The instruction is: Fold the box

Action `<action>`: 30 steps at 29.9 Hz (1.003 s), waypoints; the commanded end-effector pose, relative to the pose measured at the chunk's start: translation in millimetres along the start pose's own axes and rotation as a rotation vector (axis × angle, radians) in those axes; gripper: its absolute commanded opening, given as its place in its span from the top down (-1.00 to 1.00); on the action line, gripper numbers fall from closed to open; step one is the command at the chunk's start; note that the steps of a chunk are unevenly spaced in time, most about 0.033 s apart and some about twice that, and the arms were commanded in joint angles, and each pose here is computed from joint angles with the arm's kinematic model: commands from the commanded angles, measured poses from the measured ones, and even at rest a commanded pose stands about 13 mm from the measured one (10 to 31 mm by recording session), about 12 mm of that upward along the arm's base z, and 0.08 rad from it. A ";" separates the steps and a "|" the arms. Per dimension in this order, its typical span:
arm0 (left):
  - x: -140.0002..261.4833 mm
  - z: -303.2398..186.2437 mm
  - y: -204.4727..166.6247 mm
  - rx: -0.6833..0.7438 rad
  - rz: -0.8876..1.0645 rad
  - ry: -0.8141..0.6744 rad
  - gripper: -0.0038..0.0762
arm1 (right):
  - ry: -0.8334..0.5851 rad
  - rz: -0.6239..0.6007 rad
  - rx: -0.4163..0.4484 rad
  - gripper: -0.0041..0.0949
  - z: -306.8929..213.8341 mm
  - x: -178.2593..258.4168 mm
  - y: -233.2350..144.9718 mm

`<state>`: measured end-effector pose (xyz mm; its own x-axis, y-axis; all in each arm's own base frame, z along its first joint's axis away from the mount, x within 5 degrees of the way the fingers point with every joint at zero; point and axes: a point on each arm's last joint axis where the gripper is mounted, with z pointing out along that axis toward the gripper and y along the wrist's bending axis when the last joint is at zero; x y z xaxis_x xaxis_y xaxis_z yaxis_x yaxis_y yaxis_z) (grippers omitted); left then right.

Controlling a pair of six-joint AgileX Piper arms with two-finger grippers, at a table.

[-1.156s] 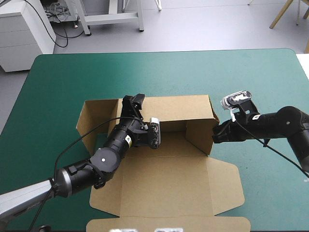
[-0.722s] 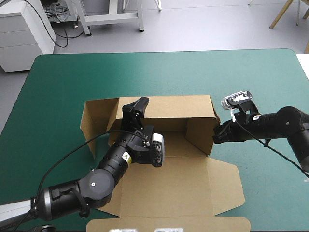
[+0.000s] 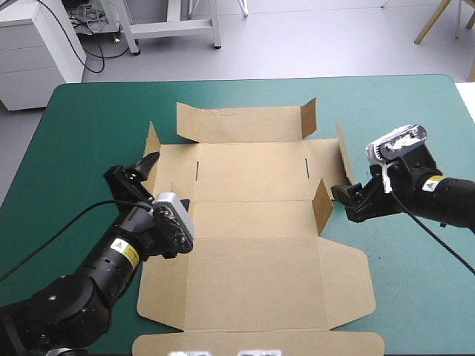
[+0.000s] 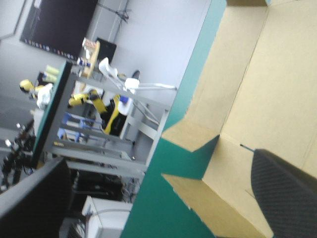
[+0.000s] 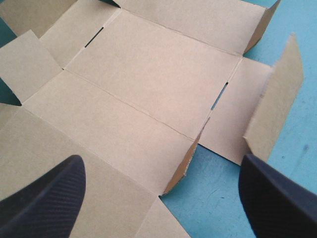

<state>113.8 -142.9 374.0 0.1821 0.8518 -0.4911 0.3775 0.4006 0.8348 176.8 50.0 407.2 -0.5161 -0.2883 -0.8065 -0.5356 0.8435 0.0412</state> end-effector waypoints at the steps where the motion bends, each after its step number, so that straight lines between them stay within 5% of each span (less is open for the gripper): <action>1: 3.5 -15.6 29.8 -0.038 -0.140 0.050 -0.87 | -0.123 0.005 0.024 -0.65 -22.3 -11.7 7.6; 9: 3.8 -41.9 70.0 0.019 -0.499 0.134 -0.82 | -0.123 0.031 0.057 -0.65 -29.0 -9.2 8.1; 16: -2.1 -56.6 98.4 0.011 -0.606 0.093 -0.43 | -0.110 0.050 0.082 -0.64 -29.0 -7.9 5.8; 19: -2.5 -57.6 100.5 0.009 -0.613 0.088 0.04 | -0.111 0.057 0.082 -0.64 -29.0 -7.9 5.8; 22: -2.8 -57.6 100.5 0.009 -0.625 0.084 0.90 | -0.110 0.056 0.083 -0.64 -29.0 -7.8 5.7; 30: -10.3 -56.6 97.3 0.059 -0.680 0.026 0.86 | -0.115 0.052 0.090 -0.64 -30.9 -9.4 5.6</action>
<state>98.1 -92.6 462.7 -0.1818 0.4836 -0.8562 0.4377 0.8195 0.3699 161.1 43.4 415.8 -0.5333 -0.2243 -0.8156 -0.4533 0.8898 0.0517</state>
